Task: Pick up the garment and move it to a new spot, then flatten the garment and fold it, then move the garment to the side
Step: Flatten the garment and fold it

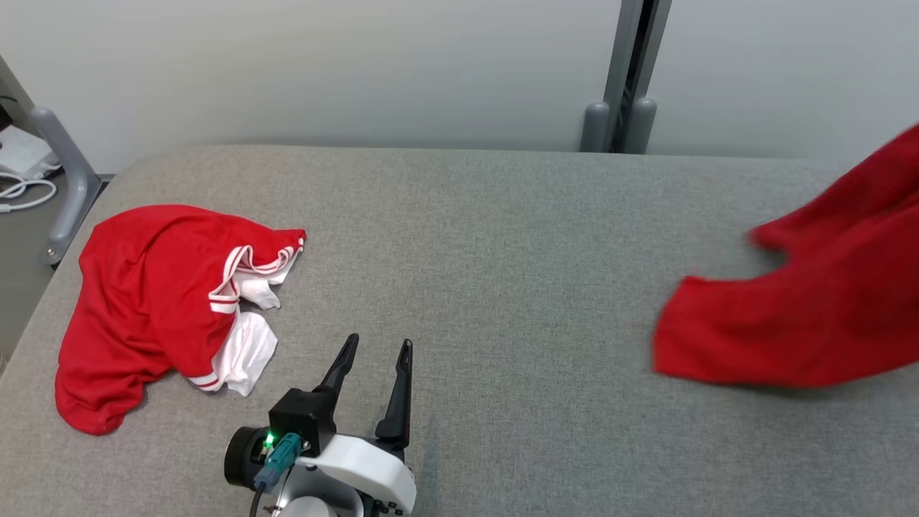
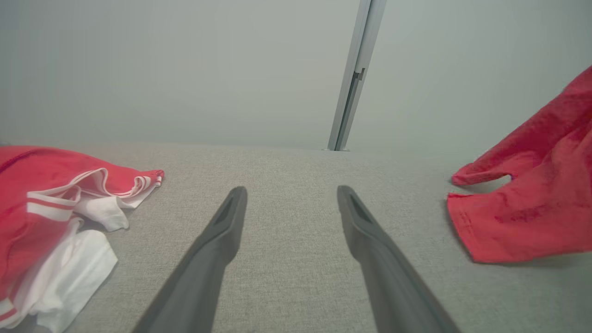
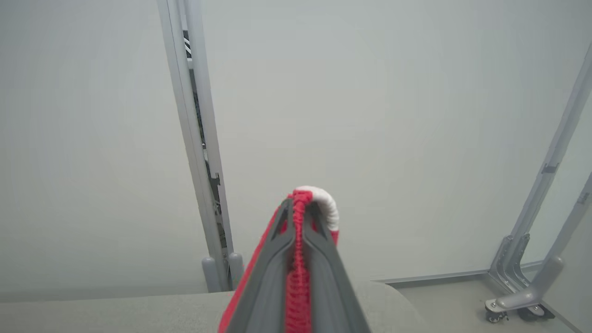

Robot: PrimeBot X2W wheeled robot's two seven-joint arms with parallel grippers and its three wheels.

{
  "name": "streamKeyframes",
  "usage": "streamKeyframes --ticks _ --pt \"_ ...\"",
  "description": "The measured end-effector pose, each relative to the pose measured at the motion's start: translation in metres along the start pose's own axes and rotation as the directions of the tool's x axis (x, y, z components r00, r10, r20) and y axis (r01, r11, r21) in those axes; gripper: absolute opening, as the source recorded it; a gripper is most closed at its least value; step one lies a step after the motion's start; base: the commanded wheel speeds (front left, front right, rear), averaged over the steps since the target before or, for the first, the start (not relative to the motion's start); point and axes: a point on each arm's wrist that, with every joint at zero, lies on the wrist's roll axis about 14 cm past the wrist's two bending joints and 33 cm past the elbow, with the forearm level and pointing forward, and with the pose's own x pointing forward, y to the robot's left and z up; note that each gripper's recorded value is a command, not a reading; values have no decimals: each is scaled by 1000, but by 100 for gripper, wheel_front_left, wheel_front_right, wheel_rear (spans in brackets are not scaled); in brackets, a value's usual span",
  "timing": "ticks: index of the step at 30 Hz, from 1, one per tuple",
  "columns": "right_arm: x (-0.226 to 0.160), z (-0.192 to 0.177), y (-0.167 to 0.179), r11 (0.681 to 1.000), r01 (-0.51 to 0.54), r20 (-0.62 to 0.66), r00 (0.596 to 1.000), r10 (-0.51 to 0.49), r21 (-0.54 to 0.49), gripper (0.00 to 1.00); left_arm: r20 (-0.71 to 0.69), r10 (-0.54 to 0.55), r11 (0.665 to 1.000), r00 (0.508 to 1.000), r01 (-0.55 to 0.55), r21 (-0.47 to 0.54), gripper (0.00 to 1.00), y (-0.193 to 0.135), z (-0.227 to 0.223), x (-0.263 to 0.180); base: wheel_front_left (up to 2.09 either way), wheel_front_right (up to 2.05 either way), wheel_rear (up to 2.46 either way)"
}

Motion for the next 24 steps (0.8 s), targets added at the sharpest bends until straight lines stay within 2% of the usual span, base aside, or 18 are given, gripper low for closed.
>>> streamKeyframes --ticks 5,8,10,13,16,20,24 --pt "7 73 20 997 -46 188 981 56 -60 0 6 2 1000 1000 -2 -9 100 -1 2 -7 0 0 0" --pt "7 89 53 987 -102 236 963 130 -127 0 15 4 1000 1000 -4 -11 100 0 4 -10 0 0 0" --pt "5 73 91 976 -173 211 957 199 -132 0 20 7 1000 1000 -7 -13 100 0 5 -12 0 0 0" --pt "-4 28 154 944 -304 111 941 319 -132 0 18 15 1000 1000 -15 -16 100 2 4 -16 0 0 0" --pt "-16 -19 201 910 -401 -8 915 402 -102 0 16 33 999 999 -32 -19 100 7 4 -17 0 0 0" --pt "-40 -79 254 863 -504 -165 855 492 -40 0 21 47 999 999 -46 -22 100 12 6 -15 0 0 0" --pt "-58 -108 299 813 -583 -239 786 570 19 0 25 75 997 997 -74 -34 100 20 9 -16 0 0 0"
